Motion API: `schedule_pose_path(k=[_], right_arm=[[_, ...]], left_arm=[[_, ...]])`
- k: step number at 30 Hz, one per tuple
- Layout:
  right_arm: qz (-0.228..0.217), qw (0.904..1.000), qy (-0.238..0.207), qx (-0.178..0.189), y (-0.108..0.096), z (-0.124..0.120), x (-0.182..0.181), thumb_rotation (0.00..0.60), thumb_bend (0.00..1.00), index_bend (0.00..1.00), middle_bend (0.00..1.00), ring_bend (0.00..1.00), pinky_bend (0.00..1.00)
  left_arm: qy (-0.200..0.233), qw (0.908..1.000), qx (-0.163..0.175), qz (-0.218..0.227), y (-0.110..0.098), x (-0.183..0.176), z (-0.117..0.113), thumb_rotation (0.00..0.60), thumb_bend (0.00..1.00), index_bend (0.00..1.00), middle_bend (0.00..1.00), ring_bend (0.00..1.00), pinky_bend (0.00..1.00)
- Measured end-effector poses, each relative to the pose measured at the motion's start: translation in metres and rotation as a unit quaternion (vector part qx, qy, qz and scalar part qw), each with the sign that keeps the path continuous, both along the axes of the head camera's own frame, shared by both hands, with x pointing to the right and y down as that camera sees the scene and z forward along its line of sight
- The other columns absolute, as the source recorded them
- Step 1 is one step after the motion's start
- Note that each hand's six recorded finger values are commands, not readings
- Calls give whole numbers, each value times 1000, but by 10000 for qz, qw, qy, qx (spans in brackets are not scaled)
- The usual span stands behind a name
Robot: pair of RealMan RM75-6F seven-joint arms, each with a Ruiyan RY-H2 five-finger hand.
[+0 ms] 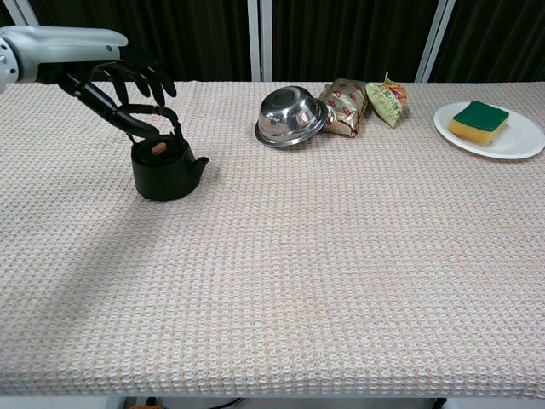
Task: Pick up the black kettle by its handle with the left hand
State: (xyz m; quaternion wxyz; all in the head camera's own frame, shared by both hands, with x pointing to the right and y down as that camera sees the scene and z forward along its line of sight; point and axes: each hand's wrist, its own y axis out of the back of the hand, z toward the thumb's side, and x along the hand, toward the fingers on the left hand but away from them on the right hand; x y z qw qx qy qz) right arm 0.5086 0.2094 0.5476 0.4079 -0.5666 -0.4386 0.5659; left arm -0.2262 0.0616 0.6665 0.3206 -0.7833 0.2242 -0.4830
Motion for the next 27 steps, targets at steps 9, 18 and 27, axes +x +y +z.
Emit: schedule_pose_path(k=[9, 18, 27], right_arm=[[30, 10000, 14, -74, -1, 3, 2, 600, 319, 0, 0, 0, 0], [99, 9999, -15, -56, -2, 3, 5, 600, 320, 0, 0, 0, 0], [127, 9999, -23, -38, -2, 3, 5, 600, 320, 0, 0, 0, 0]], left_arm=[[-141, 9999, -74, 38, -1, 7, 7, 350, 53, 403, 449, 368, 383], [-91, 9999, -84, 117, 3, 16, 11, 348, 54, 475, 523, 441, 335], [-32, 9999, -137, 86, 5, 19, 13, 353, 54, 516, 561, 497, 306]])
